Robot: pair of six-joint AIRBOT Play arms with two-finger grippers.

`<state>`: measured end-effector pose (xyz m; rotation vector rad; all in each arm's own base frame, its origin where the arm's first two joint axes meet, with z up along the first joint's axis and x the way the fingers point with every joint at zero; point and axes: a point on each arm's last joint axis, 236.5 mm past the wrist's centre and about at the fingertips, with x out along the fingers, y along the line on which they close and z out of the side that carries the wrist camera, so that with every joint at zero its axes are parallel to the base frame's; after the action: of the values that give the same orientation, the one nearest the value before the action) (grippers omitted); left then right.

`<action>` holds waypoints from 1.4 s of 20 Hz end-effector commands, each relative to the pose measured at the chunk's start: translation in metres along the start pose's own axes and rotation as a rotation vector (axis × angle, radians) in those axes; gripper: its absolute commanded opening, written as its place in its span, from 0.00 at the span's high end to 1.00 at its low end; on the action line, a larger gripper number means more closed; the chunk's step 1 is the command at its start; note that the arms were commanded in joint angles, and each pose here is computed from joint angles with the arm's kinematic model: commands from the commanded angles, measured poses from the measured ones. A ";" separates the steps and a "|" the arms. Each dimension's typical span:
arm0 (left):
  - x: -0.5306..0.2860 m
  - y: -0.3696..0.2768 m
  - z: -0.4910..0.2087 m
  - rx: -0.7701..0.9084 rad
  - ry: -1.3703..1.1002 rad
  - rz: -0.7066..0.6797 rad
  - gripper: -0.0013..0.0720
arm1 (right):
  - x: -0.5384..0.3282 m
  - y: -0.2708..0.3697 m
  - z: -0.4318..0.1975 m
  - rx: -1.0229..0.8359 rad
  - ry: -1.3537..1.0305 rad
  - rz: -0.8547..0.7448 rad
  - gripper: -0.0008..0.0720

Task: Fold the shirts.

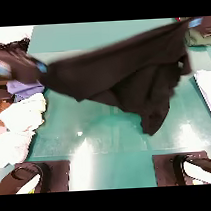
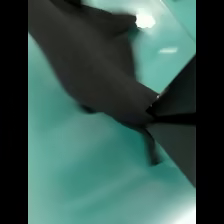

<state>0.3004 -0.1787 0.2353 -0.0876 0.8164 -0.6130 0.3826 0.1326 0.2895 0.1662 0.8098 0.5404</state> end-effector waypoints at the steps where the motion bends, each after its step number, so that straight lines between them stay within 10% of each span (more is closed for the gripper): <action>1: 0.072 0.063 -0.103 -0.085 0.288 0.128 0.95 | 0.118 0.013 -0.034 -0.014 0.240 0.122 0.96; 6: 0.073 0.126 -0.132 -0.102 0.359 0.376 0.95 | 0.245 0.009 -0.050 0.032 0.254 0.141 0.96; 7: 0.072 0.129 -0.132 -0.094 0.361 0.390 0.95 | 0.257 0.004 -0.058 0.043 0.278 0.138 0.77; 8: 0.071 0.132 -0.133 -0.087 0.364 0.402 0.95 | 0.264 0.000 -0.065 0.052 0.300 0.135 0.39; 9: 0.070 0.133 -0.133 -0.083 0.364 0.408 0.95 | 0.265 -0.007 -0.070 0.064 0.323 0.130 0.27; 19: 0.066 0.165 -0.098 -0.112 0.200 0.547 0.95 | 0.164 -0.109 -0.086 0.154 0.460 -0.035 0.29; 22: 0.063 0.174 -0.094 -0.186 0.159 0.556 0.55 | 0.146 -0.111 -0.076 0.152 0.423 -0.049 0.29; 28: 0.045 0.176 -0.158 -0.423 0.377 0.411 0.55 | 0.117 -0.097 -0.062 0.122 0.365 -0.057 0.29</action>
<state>0.3248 -0.0242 0.0576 -0.0898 1.1488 0.0277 0.4477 0.1094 0.1252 0.1651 1.2238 0.4775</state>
